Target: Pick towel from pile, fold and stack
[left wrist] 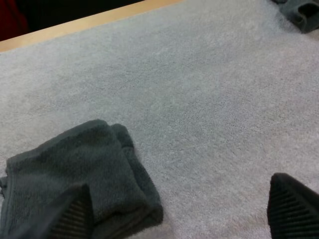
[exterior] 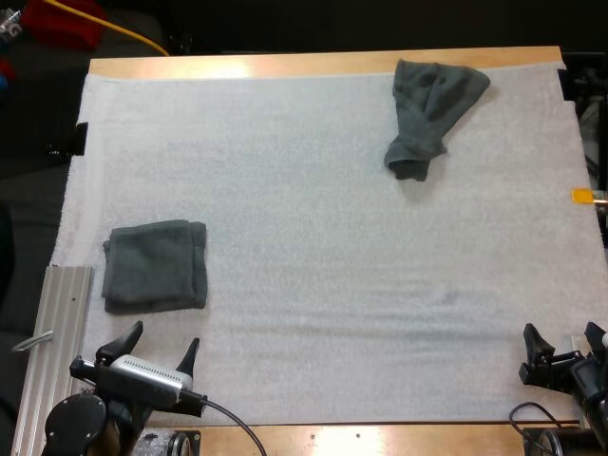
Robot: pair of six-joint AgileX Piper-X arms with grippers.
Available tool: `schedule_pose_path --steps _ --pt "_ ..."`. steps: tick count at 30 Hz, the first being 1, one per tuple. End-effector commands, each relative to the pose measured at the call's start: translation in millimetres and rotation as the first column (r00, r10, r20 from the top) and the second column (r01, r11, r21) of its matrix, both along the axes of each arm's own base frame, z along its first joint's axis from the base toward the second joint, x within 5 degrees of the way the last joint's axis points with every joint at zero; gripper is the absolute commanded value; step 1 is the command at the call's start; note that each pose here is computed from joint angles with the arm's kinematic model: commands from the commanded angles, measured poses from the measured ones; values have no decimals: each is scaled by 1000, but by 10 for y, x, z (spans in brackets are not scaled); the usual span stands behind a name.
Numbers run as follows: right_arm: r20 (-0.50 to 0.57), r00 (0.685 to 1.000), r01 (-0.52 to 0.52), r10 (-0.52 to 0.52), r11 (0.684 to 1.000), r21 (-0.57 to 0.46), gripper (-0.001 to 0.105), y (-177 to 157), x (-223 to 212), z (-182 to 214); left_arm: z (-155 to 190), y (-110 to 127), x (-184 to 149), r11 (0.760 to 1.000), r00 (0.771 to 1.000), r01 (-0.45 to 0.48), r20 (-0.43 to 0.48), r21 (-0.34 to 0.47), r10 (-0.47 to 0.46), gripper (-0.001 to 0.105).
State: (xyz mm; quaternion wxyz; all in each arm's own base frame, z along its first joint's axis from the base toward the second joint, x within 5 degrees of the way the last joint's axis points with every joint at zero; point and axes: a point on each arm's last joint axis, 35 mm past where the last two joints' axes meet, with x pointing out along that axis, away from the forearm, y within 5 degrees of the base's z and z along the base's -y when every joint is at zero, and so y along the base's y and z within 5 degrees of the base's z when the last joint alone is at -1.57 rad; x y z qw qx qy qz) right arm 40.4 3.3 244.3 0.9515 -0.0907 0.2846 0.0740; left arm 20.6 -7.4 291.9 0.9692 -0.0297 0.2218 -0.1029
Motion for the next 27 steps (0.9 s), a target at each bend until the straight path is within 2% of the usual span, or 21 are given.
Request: schedule_pose_path --steps 1,10,15,21,27 --pt "8 1000 -4 4 1000 -12 79 -1 6 22 10 -5 31 1000 1000 14 4 -5 -14 69" --pt "39 999 -7 7 1000 17 79 5 -25 130 53 -45 22 991 993 118 31 -59 -117 69" --pt "79 997 -6 3 999 35 79 7 -68 264 165 -52 -31 988 988 142 70 -64 -138 69" --pt "111 993 -59 51 996 70 79 27 -137 402 358 -61 -137 982 977 176 136 -65 -166 69" --pt "85 989 -134 125 984 114 79 59 -60 552 566 -73 -271 973 956 223 208 -64 -206 69"
